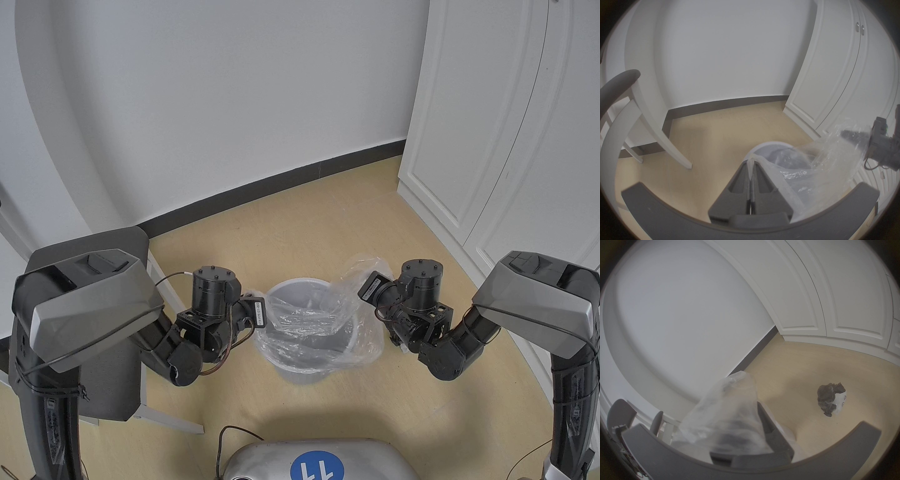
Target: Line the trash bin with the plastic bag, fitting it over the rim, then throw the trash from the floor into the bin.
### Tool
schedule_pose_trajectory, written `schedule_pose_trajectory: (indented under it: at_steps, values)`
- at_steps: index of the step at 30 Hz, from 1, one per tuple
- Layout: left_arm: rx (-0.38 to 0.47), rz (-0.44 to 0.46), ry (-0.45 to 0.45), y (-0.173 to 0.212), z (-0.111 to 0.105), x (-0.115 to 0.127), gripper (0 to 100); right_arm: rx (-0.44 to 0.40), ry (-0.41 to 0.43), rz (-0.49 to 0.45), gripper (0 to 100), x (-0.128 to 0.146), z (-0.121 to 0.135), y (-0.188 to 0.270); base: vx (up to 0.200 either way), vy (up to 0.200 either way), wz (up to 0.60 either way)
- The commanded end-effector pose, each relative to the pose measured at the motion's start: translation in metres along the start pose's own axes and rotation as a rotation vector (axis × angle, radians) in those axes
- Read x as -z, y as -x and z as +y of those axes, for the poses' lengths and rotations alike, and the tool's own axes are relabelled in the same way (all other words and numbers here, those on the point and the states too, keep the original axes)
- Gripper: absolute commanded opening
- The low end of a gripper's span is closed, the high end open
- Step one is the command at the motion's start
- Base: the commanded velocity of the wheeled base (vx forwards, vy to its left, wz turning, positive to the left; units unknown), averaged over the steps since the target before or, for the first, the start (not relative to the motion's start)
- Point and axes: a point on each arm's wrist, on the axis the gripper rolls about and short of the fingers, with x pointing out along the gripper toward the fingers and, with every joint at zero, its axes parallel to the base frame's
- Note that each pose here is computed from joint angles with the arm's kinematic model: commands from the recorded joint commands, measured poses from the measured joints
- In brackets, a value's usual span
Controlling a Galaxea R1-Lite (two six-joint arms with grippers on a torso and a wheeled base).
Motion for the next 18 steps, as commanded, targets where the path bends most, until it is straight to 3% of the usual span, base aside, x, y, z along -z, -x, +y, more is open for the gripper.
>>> schedule_pose_trajectory:
  at_steps: [1,7,18]
  values:
    - [0.002,0.032,-0.038,0.03,0.011,-0.007,0,0.054,0.05,0.055,0,0.0,-0.004,0.002,0.0,0.0,0.0]
    - [0.028,0.085,-0.06,0.042,0.024,0.002,0,0.153,0.102,0.163,0,-0.004,-0.011,0.008,0.0,0.0,0.0]
    - [0.046,0.142,-0.075,0.032,0.025,0.021,0,0.206,0.186,0.22,0,0.004,-0.026,0.008,0.0,0.0,0.0]
